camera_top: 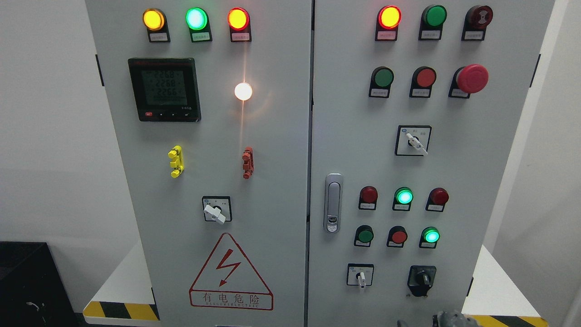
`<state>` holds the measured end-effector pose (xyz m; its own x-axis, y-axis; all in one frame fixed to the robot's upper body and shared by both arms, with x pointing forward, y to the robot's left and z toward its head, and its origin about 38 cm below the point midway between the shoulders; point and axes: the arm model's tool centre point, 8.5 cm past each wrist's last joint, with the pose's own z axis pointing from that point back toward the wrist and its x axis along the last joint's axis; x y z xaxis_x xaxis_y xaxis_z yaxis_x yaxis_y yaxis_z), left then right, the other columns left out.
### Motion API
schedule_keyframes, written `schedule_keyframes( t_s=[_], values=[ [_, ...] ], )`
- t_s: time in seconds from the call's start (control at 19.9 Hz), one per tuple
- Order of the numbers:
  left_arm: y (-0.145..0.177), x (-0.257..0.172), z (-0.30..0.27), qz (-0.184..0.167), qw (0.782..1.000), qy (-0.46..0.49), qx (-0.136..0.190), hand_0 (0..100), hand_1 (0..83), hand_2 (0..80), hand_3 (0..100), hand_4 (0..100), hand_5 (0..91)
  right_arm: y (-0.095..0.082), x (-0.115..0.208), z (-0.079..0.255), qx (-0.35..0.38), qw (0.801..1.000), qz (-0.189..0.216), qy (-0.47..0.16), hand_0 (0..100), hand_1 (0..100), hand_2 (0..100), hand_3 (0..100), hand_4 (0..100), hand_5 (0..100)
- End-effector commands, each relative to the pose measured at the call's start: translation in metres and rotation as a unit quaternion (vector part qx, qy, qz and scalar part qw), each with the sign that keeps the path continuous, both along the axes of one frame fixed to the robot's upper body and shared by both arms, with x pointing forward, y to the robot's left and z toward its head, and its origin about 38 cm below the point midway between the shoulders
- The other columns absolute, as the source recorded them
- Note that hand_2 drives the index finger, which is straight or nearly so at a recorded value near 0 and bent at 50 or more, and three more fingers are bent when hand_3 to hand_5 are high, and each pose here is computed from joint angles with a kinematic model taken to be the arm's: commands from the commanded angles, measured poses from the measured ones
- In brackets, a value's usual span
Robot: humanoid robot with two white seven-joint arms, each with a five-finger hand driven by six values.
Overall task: Flip black knob to close circuit
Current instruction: 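Raise the right hand up to the black rotary knob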
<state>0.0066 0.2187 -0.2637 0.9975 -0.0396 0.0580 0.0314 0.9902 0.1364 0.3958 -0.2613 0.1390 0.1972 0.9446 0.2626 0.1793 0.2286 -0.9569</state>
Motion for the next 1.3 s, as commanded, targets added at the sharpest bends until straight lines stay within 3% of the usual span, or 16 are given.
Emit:
schedule_keyframes(
  t_s=[0.0, 1.25],
  values=[
    [-0.002, -0.004, -0.001, 0.001, 1.000, -0.003, -0.002, 12, 55.6, 0.0, 0, 0, 0.0, -0.008, 0.009, 0.020, -0.017, 1.000, -0.002, -0.013, 0, 0, 94, 100, 95, 100],
    [-0.002, -0.004, -0.001, 0.001, 1.000, -0.003, -0.002, 12, 55.6, 0.0, 0, 0, 0.0, -0.012, 0.033, 0.037, -0.022, 1.000, -0.014, -0.011, 0, 0, 94, 100, 95, 100]
  ],
)
